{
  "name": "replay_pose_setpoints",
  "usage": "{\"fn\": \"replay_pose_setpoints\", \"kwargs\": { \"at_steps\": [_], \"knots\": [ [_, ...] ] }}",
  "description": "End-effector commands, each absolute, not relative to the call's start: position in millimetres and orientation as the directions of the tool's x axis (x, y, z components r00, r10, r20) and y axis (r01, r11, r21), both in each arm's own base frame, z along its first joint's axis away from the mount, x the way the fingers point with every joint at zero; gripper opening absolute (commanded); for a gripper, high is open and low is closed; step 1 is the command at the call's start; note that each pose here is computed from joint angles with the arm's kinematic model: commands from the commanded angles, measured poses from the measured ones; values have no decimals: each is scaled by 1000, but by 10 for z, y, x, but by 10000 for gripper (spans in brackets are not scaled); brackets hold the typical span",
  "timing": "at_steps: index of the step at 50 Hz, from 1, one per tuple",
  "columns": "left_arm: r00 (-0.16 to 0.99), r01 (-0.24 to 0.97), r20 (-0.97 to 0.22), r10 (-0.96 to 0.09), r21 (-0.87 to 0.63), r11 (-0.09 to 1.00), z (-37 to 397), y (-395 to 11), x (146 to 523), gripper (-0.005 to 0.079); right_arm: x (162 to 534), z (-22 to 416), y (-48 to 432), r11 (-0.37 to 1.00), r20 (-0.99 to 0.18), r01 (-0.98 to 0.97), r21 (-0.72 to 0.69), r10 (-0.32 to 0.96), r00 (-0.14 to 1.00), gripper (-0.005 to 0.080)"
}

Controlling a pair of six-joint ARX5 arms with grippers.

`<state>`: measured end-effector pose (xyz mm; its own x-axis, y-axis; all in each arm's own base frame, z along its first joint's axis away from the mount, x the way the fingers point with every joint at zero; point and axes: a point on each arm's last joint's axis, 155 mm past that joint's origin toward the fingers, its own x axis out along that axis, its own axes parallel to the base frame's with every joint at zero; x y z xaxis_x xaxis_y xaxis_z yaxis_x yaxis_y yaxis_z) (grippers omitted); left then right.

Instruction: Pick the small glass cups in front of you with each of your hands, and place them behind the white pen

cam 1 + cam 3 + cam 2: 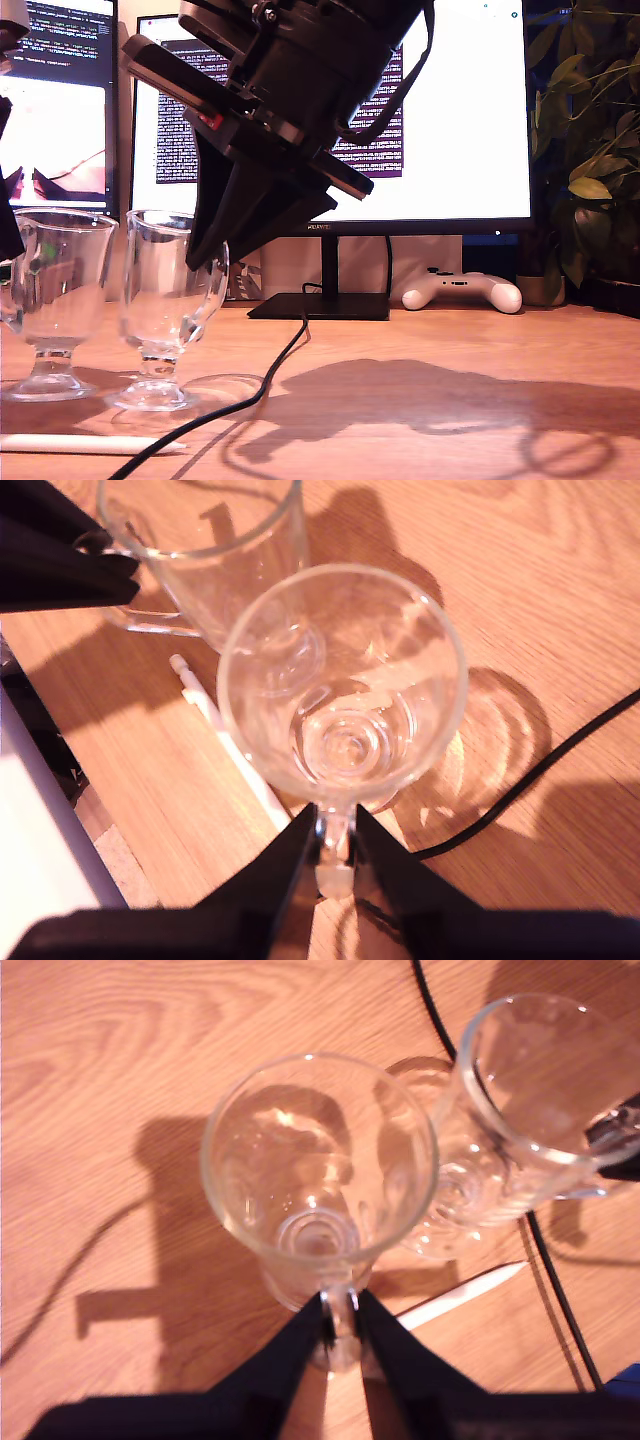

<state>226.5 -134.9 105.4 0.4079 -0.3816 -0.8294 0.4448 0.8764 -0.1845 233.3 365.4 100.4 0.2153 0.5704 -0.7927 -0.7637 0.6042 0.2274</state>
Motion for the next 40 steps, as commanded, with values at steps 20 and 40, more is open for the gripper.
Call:
{"fn": "replay_pose_setpoints", "kwargs": {
  "at_steps": [20, 40],
  "knots": [
    [416, 458, -819, -395, -186, 869, 1077, -1362, 2262, -21, 2310, 1087, 3744, 586, -775, -776, 233, 594, 216, 97],
    [406, 462, -826, -390, -183, 868, 1059, -1350, 2236, -21, 2195, 1025, 3789, 582, -788, -776, 245, 585, 190, 175]
  ]
}}
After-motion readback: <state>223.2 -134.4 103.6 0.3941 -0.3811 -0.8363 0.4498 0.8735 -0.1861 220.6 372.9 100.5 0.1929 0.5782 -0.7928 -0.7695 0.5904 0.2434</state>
